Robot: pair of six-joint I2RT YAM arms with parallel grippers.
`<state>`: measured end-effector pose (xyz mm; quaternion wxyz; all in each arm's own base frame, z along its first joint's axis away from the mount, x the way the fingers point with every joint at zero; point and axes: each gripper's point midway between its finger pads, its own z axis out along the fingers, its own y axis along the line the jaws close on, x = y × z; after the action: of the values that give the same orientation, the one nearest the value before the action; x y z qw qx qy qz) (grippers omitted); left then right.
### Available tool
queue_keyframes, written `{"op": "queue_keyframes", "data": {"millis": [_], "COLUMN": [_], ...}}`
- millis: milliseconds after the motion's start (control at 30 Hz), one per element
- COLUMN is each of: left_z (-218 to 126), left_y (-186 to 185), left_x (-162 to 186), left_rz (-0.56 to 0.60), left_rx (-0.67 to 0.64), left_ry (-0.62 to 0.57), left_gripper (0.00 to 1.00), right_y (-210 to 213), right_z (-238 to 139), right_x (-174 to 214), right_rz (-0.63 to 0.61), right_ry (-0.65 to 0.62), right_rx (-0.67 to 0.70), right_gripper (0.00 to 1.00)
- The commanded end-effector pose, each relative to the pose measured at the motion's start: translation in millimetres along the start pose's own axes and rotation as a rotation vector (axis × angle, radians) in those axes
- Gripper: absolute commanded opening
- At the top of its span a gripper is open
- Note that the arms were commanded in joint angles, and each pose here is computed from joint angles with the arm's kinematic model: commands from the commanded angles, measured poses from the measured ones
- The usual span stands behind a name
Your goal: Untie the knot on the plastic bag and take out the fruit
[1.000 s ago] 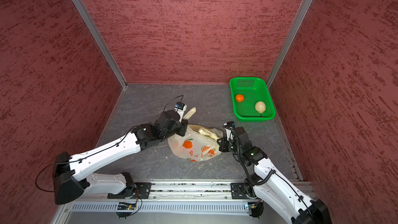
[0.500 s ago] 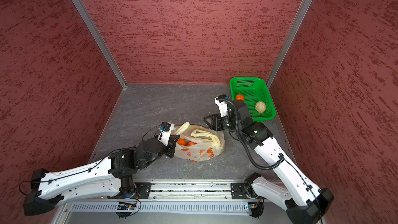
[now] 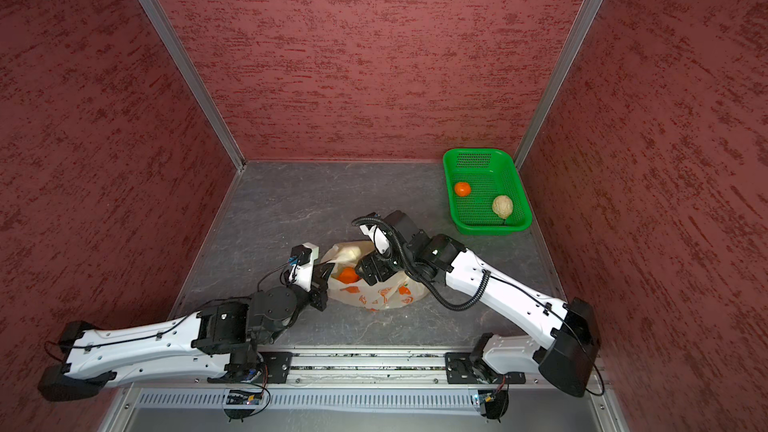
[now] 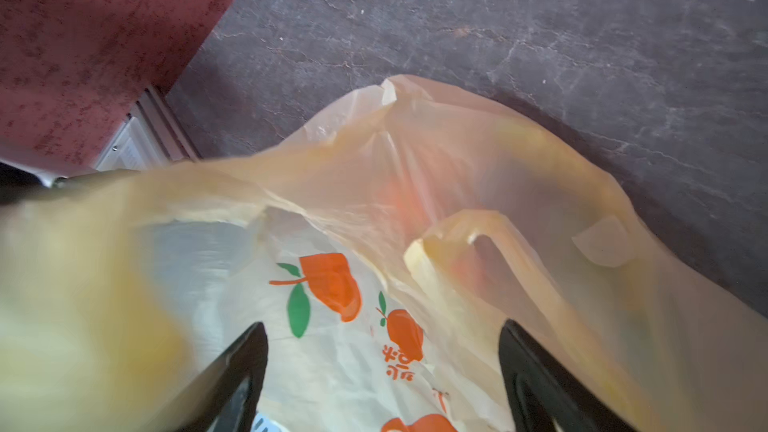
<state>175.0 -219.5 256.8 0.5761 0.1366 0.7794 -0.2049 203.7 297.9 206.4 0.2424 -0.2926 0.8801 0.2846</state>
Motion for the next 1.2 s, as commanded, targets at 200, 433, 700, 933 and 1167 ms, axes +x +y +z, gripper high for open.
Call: {"op": "queue_keyframes", "data": {"millis": [200, 433, 700, 933, 1167], "left_z": [-5.2, -11.2, -21.6, -17.8, -9.1], "left_y": [2.5, -3.8, -2.5, 5.5, 26.1], "left_x": [-4.5, -0.2, 24.5, 44.5, 46.6], "left_rz": [-0.046, -0.058, -0.066, -0.089, -0.162], "left_rx": [-0.043, -0.048, -0.075, -0.134, -0.195], "left_ry": [-0.035, -0.031, 0.005, 0.024, 0.108], "left_gripper": [0.00, 0.00, 0.00, 0.00, 0.00], "right_y": [-18.0, -62.5, -142.8, -206.3, -185.1], "right_z": [3.4, 44.0, 31.0, -4.7, 4.5], "right_x": [6.1, 6.2, -36.4, -65.0, -72.3], "right_rz": [-0.128, -0.191, -0.089, 0.049, 0.027], "right_ry": [0.022, 0.107, 0.049, -0.024, -0.040], "right_rx": [0.144, 0.396, 0.750, 0.903, 0.746], "right_gripper": [0.98, 0.99, 0.99, 0.98, 0.98]}}
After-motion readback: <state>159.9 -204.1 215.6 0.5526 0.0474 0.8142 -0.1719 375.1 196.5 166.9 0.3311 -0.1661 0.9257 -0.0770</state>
